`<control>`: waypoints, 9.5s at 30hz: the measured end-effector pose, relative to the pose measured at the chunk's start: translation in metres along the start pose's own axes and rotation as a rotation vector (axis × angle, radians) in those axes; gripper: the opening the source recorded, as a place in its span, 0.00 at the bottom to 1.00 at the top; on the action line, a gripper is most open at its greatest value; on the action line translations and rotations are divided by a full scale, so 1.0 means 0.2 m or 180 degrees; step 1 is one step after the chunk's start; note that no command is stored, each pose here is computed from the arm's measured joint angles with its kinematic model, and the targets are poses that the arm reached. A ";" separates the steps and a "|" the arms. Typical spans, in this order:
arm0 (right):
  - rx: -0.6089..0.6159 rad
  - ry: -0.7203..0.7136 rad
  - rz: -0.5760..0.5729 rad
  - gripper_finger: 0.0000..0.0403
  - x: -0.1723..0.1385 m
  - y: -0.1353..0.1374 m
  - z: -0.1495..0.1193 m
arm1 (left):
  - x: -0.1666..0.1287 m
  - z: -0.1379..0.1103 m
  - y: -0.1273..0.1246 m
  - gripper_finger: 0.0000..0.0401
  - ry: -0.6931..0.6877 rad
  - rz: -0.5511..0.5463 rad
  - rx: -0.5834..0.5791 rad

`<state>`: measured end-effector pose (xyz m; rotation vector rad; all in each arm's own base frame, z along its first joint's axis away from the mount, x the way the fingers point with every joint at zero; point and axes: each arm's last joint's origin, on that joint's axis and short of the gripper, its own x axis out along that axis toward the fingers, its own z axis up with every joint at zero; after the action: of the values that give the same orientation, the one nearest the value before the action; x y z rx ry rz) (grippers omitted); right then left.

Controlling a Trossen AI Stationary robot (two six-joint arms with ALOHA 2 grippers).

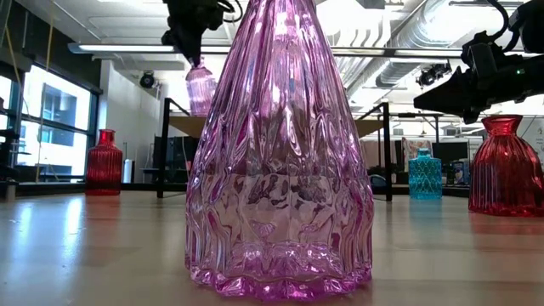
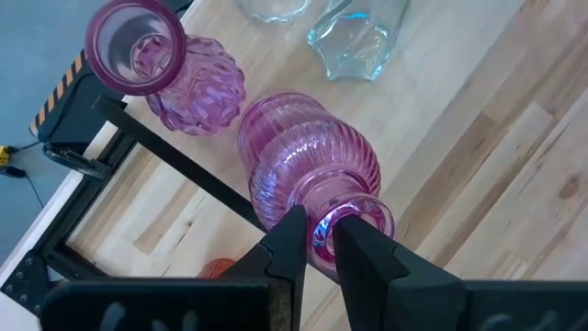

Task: Sort vases onto shelf
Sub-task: Put the left light violet vase on the shelf aligned with the other light violet vase, then put the bottom red vase on the shelf aligned with the other red vase

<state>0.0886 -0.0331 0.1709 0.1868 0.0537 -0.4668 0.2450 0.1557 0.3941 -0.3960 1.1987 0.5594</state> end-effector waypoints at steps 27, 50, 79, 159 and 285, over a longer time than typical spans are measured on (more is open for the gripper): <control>0.0000 0.0001 0.0000 0.12 0.00 0.00 0.00 | -0.04 0.02 0.01 0.11 -0.0116 0.0139 -0.0009; 0.0000 0.0002 0.0000 0.12 0.00 0.00 0.00 | 0.02 0.06 0.04 0.11 -0.0126 0.0212 -0.0074; 0.0000 0.0001 0.0001 0.12 0.00 0.00 0.00 | 0.02 0.08 0.06 0.11 -0.0235 0.0282 -0.0149; -0.0149 -0.0100 -0.0441 0.12 0.00 -0.02 0.01 | -0.59 -0.39 -0.38 0.24 -0.1516 -0.0873 0.0452; 0.1877 0.4392 -0.1791 0.02 0.27 0.56 0.23 | -0.55 -0.40 -0.30 0.24 -0.1368 -0.0155 0.0413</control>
<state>0.1875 0.0328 0.2298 1.0688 1.3576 -0.8309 0.1930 0.0405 0.4723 -0.1804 0.8041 0.4910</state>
